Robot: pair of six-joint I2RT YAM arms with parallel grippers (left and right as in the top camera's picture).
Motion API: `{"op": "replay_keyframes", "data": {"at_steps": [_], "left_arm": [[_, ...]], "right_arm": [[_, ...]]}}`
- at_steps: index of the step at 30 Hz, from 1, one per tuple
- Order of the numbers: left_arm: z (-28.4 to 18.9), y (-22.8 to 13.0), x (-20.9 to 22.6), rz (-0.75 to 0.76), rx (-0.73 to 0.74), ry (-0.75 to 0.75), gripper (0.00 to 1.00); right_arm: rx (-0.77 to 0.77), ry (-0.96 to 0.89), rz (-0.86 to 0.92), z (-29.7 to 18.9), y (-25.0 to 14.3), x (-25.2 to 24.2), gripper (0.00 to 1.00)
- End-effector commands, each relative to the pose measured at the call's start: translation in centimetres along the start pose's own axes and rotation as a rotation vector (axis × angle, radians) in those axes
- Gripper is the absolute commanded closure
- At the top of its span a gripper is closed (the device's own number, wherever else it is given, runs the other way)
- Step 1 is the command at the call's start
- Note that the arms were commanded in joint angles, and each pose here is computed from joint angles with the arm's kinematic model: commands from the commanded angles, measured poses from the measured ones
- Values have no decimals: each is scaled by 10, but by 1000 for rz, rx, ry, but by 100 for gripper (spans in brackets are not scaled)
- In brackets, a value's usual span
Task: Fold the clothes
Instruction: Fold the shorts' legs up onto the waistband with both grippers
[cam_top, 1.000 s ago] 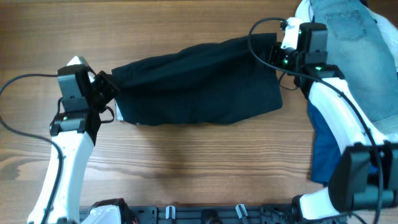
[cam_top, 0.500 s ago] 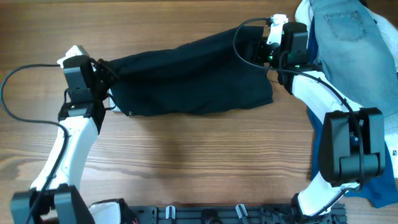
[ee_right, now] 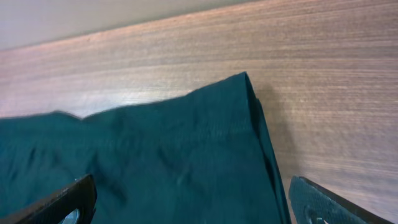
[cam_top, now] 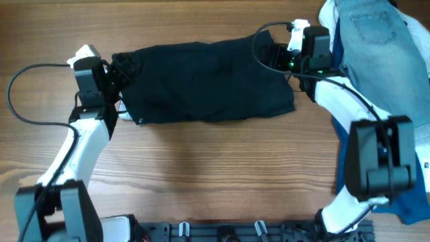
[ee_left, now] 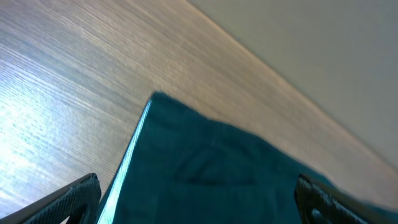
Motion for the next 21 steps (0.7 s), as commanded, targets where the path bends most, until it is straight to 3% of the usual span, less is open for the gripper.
{"op": "replay_keyframes", "data": {"at_steps": [1, 3, 7, 14, 21], "left_arm": [[-14, -6, -13, 123, 75, -64, 0], [-17, -28, -7, 217, 198, -74, 0], [-17, -39, 18, 245, 281, 8, 0], [-18, -11, 42, 120, 372, 64, 0], [4, -15, 31, 193, 459, -14, 0]], "right_arm": [[-42, 33, -80, -37, 29, 15, 1], [75, 107, -59, -39, 5, 25, 1], [218, 139, -56, -44, -25, 29, 0], [217, 174, -20, -37, -26, 41, 0], [276, 214, 13, -21, -46, 43, 8]]}}
Point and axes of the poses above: each gripper's point midway between its finger pads, its own z axis out along the fingers, its own x axis along the line the jaws close on, y = z × x, the point moved 4 cm from there along -z, back along the fingers, and after that the axes turned 13 degrees about -z, right-handed, at the moved point
